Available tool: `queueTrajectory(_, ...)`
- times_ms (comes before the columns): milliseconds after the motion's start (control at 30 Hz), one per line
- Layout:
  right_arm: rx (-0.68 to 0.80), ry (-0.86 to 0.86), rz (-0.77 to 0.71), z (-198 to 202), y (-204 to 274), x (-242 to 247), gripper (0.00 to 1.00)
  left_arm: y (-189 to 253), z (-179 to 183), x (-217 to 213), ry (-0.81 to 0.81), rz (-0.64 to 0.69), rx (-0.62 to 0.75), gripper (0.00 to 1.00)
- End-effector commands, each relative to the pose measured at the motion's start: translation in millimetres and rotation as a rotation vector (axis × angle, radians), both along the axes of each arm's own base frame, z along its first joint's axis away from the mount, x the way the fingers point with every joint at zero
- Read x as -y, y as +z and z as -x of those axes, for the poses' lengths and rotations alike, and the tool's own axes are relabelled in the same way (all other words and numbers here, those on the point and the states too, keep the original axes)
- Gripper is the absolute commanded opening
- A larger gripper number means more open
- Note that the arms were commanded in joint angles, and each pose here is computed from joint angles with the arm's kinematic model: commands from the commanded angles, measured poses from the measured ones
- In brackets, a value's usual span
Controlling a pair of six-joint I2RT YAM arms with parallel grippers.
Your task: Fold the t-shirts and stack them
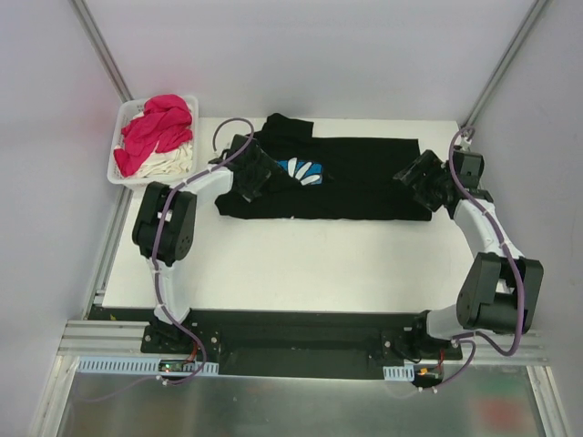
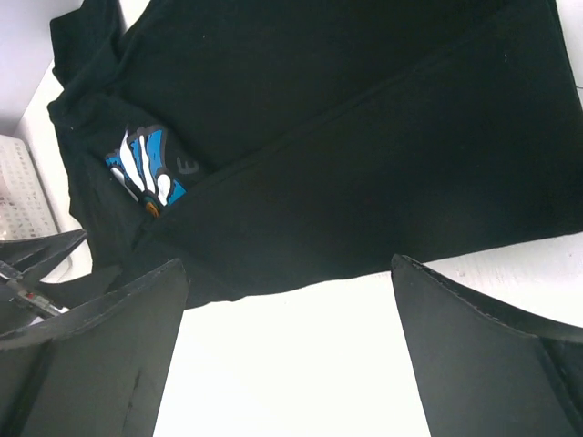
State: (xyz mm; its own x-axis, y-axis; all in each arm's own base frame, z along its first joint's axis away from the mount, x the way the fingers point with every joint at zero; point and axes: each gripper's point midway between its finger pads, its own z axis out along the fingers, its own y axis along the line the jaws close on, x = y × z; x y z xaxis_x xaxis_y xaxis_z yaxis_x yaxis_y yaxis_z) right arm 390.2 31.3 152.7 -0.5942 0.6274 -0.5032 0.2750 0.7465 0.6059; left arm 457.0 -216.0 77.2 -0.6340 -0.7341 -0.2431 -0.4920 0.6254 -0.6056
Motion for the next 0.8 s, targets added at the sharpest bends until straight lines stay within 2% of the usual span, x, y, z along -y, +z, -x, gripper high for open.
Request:
queueTrajectory(0, 0.059, 0.004, -0.014, -18, 20, -3, 0.96, 17, -30, 8, 0.08, 0.065, 0.072, 0.91)
queueTrajectory(233, 0.034, 0.015, -0.001, -25, 14, -1, 0.96, 2, -41, 17, 0.094, 0.099, 0.062, 0.72)
queueTrajectory(500, 0.031, 0.024, 0.017, -29, 17, 2, 0.96, -10, -45, 14, 0.128, 0.092, 0.046, 0.62)
queueTrajectory(533, 0.032, 0.025, 0.016, -30, 18, 1, 0.96, -10, -45, 14, 0.128, 0.094, 0.045, 0.58)
queueTrajectory(633, 0.027, 0.028, 0.021, -30, 18, 2, 0.96, -11, -50, 17, 0.124, 0.098, 0.047, 0.35)
queueTrajectory(667, 0.027, 0.025, 0.025, -30, 18, 3, 0.96, -8, -53, 19, 0.121, 0.103, 0.054, 0.17)
queueTrajectory(700, 0.026, 0.026, 0.026, -29, 18, 3, 0.96, -9, -54, 19, 0.119, 0.102, 0.056, 0.08)
queueTrajectory(767, 0.023, 0.024, 0.03, -28, 17, 4, 0.96, -2, -59, 21, 0.113, 0.102, 0.074, 0.0)
